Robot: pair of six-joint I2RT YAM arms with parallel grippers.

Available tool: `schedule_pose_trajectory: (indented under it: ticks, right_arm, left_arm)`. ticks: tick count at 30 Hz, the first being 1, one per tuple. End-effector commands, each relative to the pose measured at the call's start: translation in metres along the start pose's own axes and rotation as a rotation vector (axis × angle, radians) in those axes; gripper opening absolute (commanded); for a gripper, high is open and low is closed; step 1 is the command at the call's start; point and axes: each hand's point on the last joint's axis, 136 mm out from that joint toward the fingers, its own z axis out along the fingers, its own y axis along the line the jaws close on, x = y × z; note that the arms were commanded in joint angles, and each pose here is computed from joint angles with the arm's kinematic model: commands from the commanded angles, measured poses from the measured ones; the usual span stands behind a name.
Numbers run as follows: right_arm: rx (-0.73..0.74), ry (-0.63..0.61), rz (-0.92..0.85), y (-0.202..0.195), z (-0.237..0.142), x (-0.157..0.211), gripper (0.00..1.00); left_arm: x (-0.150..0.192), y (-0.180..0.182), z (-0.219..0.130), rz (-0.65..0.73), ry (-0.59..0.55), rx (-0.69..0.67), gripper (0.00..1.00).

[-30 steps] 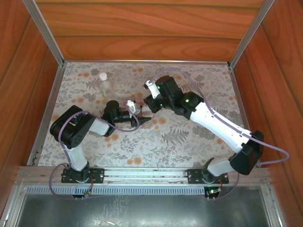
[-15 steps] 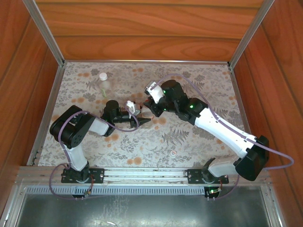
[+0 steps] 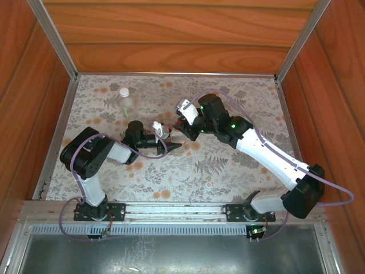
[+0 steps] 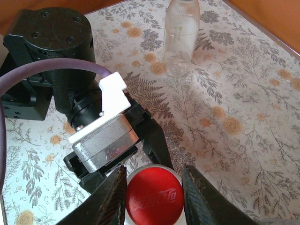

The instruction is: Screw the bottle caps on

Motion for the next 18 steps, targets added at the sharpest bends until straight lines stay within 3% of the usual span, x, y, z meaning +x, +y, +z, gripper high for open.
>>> schedule_pose_trajectory:
  ticks: [1, 12, 18]
  right_arm:
    - [0.009, 0.222, 0.088, -0.001, 0.016, 0.061, 0.34]
    - [0.255, 0.333, 0.281, -0.028, 0.012, 0.076, 0.33]
    - [0.305, 0.378, 0.363, -0.028, 0.010, 0.076, 0.32]
  left_arm:
    - [0.026, 0.011, -0.003, -0.095, 0.082, -0.095, 0.56]
    - [0.017, 0.068, -0.022, 0.001, 0.122, -0.537, 0.56]
    - [0.019, 0.064, -0.013, 0.023, 0.138, -0.535, 0.56]
